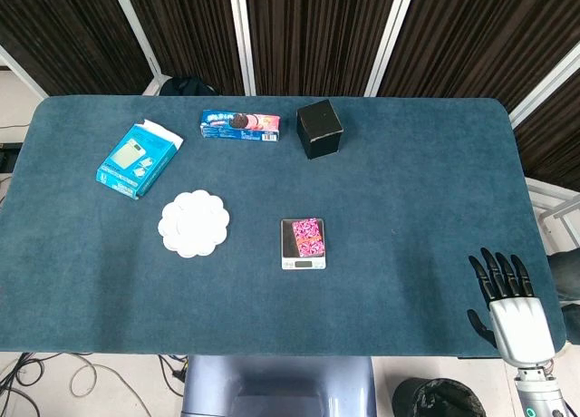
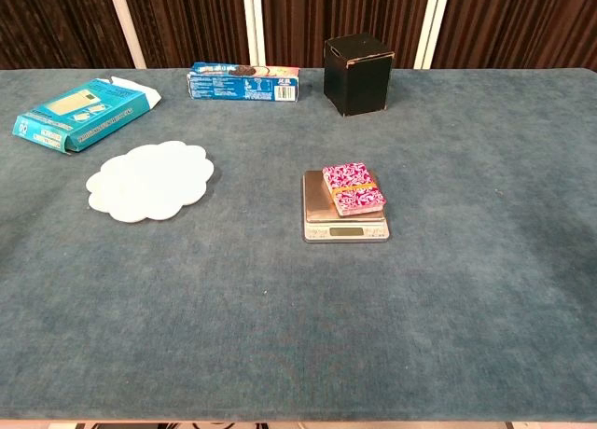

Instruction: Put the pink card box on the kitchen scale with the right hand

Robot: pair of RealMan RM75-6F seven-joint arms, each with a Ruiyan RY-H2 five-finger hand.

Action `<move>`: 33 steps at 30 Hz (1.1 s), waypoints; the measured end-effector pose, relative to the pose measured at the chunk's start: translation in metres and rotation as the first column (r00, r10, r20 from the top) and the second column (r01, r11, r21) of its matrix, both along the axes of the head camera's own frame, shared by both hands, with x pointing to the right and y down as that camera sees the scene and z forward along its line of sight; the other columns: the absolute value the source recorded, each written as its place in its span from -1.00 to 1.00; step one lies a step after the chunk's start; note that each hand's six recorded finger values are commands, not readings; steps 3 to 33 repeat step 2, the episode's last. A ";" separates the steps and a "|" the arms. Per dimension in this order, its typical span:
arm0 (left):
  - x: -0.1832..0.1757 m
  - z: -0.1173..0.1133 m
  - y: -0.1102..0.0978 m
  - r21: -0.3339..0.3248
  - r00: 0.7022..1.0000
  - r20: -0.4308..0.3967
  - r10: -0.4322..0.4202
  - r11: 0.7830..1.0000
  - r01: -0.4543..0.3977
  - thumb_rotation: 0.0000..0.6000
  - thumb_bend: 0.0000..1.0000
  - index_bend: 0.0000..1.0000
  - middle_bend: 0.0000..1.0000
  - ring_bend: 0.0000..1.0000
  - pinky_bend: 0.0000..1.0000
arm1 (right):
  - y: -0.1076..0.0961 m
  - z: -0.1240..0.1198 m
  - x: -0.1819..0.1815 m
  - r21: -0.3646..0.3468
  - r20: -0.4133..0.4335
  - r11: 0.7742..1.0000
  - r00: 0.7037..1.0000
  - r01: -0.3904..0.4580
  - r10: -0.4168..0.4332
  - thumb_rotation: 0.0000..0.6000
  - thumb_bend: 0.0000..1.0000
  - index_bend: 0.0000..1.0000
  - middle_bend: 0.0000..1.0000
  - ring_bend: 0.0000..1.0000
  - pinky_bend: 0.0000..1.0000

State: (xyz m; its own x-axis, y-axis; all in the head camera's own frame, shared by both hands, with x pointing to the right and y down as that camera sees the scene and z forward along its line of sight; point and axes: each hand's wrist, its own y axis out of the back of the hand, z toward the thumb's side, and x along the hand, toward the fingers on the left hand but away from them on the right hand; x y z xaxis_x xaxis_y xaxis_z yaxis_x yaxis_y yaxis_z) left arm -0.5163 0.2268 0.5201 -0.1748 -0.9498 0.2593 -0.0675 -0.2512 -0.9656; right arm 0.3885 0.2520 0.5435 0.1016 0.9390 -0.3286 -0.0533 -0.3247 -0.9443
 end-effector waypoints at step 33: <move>0.000 0.001 0.001 -0.006 1.000 0.003 0.001 1.000 -0.001 1.00 0.33 -0.87 -1.00 -1.00 -1.00 | -0.001 0.001 0.001 -0.003 0.001 1.000 1.000 -0.005 0.005 1.00 -0.31 -1.00 -1.00 -1.00 -1.00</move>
